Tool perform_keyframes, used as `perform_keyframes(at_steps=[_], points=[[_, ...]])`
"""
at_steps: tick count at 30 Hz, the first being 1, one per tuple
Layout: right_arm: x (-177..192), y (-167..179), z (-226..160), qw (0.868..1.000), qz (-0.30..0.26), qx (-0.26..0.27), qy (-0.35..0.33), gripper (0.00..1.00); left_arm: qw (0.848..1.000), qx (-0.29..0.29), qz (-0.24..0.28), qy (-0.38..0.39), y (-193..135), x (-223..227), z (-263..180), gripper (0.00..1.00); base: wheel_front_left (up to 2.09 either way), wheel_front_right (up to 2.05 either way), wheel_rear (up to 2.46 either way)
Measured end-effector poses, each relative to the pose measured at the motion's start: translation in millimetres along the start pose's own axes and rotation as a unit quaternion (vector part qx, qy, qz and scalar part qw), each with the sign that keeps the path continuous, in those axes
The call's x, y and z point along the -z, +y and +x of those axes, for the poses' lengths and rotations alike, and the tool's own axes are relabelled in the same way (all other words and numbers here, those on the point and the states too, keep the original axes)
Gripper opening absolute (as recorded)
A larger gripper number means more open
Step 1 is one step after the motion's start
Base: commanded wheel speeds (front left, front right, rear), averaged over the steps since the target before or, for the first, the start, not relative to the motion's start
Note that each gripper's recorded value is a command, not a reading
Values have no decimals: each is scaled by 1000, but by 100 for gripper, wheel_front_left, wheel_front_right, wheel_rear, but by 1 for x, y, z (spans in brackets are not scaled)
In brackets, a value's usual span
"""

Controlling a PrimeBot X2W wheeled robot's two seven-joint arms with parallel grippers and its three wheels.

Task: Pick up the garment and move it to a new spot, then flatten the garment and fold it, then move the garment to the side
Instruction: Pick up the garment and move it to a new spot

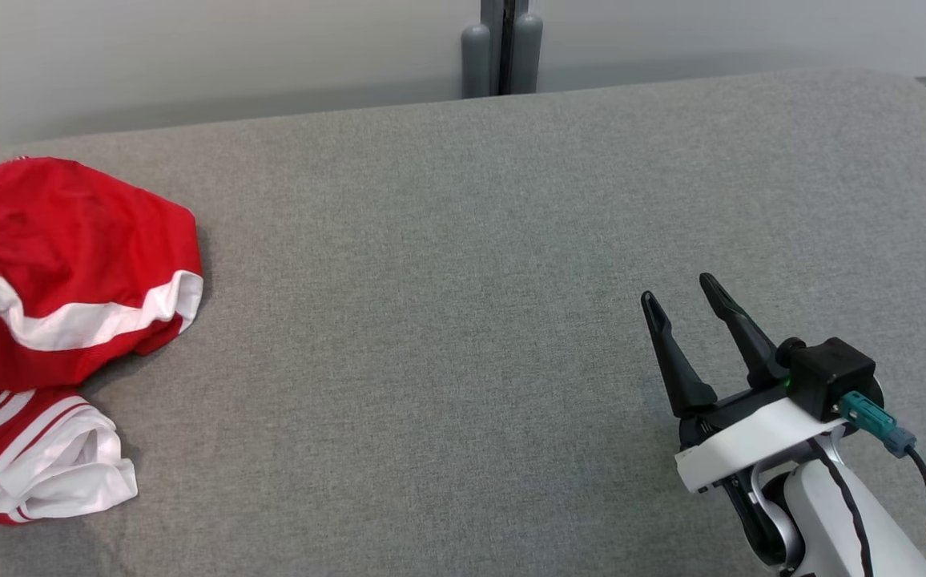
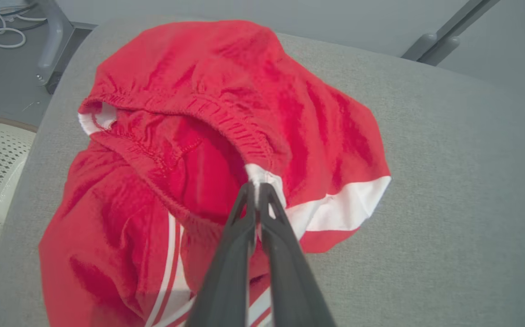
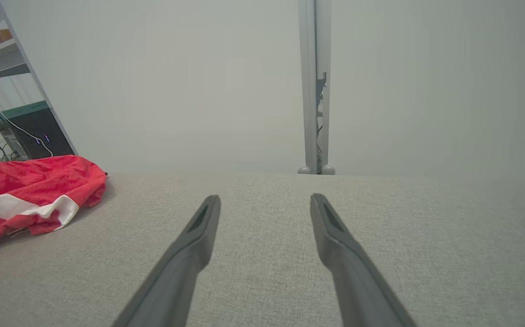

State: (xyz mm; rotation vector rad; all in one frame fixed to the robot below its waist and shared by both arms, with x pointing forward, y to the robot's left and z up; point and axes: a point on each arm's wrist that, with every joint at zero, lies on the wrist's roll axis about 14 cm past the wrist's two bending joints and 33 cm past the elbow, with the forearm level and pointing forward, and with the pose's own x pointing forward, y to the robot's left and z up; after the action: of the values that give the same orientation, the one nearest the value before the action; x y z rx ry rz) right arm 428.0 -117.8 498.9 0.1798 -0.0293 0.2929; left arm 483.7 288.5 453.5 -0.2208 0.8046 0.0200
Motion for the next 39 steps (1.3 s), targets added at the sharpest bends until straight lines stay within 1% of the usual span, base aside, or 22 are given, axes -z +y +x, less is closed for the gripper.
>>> perform_keyframes(at_steps=[4, 7, 11, 13, 17, 21, 25, 26, 28, 29, 32, 35, 37, 39], points=[[-13, 6, -8, 1000, 6, 2, -17, 100, 998, 55, 14, -39, -39, -27, -19, 0, 0, 0, 0], [-21, 7, -15, 1000, 8, 7, -26, 100, 992, 106, 42, -63, -83, -45, -34, 0, 0, 0, 0], [-29, -4, -28, 999, 7, 28, -37, 100, 979, 165, 101, -59, -142, -47, -46, 0, 0, 0, 0], [-32, -8, -33, 998, 6, 37, -42, 100, 970, 189, 137, -64, -171, -52, -52, 0, 0, 0, 0], [-39, -18, -42, 997, 7, 56, -53, 100, 947, 246, 194, -74, -235, -56, -65, 0, 0, 0, 0], [-46, -30, -50, 995, 12, 81, -65, 100, 918, 300, 244, -90, -295, -58, -78, 0, 0, 0, 0], [-50, -49, -60, 991, 13, 113, -72, 100, 886, 357, 278, -104, -355, -56, -92, 0, 0, 0, 0], [-51, -57, -64, 989, 15, 128, -74, 100, 870, 386, 284, -115, -383, -55, -100, 0, 0, 0, 0], [-52, -66, -69, 986, 16, 145, -76, 100, 854, 417, 283, -130, -410, -56, -110, 0, 0, 0, 0], [-52, -66, -69, 986, 16, 145, -76, 100, 854, 417, 283, -130, -410, -56, -110, 0, 0, 0, 0], [-51, -76, -75, 984, 15, 162, -75, 100, 828, 466, 272, -151, -446, -58, -129, 0, 0, 0, 0], [-50, -84, -77, 982, 15, 175, -73, 100, 814, 492, 258, -170, -462, -61, -140, 0, 0, 0, 0], [-50, -85, -76, 981, 15, 176, -74, 100, 813, 495, 254, -172, -462, -61, -139, 0, 0, 0, 0], [-49, -86, -75, 981, 13, 177, -73, 100, 817, 494, 245, -166, -454, -59, -134, 0, 0, 0, 0]])
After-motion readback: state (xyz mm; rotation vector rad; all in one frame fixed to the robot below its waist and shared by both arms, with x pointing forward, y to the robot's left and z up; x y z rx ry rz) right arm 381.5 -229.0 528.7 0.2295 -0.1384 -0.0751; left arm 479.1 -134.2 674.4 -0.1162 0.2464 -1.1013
